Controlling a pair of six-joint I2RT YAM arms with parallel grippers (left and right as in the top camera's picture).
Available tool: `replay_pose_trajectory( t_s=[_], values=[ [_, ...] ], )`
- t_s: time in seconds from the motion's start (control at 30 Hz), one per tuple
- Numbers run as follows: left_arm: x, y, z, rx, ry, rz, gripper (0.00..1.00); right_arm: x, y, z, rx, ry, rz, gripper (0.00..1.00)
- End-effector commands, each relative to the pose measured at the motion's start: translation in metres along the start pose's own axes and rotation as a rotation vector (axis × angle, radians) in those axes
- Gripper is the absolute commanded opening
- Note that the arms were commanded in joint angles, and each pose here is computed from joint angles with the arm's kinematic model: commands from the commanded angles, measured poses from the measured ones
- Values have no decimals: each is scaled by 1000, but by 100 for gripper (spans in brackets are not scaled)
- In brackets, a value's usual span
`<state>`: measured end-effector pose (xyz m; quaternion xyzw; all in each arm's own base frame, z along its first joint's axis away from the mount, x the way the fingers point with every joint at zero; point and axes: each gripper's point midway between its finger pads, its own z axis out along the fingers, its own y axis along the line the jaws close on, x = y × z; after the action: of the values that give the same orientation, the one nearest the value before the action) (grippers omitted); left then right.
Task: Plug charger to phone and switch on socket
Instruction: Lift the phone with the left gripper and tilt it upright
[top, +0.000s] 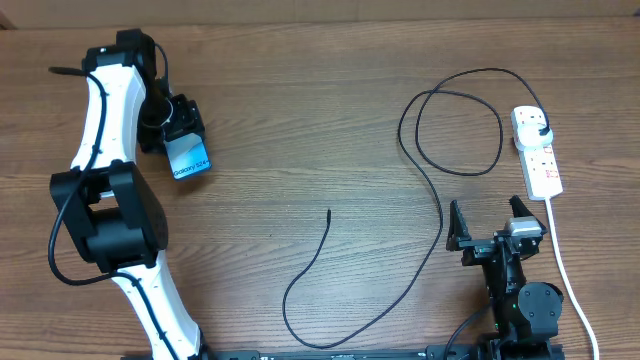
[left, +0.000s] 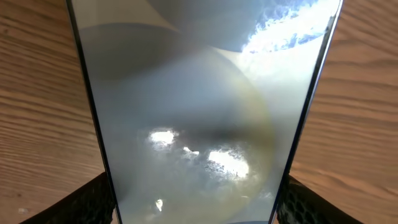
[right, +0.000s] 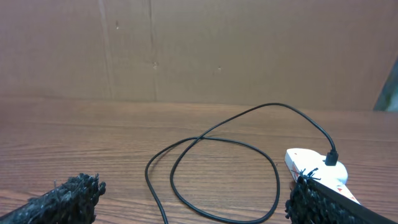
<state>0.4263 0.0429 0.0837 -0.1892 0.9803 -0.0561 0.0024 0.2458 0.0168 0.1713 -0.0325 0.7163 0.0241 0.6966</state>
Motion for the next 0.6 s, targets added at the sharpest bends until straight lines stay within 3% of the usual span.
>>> replay_pose_trajectory(
  t_s=[0.0,0.33,0.57],
  values=[
    [-3,-39,-20,145,-17,22,4,2,1,0,-4,-5,2,100],
    [33,-142,-57,651,153,42,4,2,1,0,-4,-4,2,100],
    [59,-175,-72,762,315,-80,4,2,1,0,-4,-4,2,100]
  ],
)
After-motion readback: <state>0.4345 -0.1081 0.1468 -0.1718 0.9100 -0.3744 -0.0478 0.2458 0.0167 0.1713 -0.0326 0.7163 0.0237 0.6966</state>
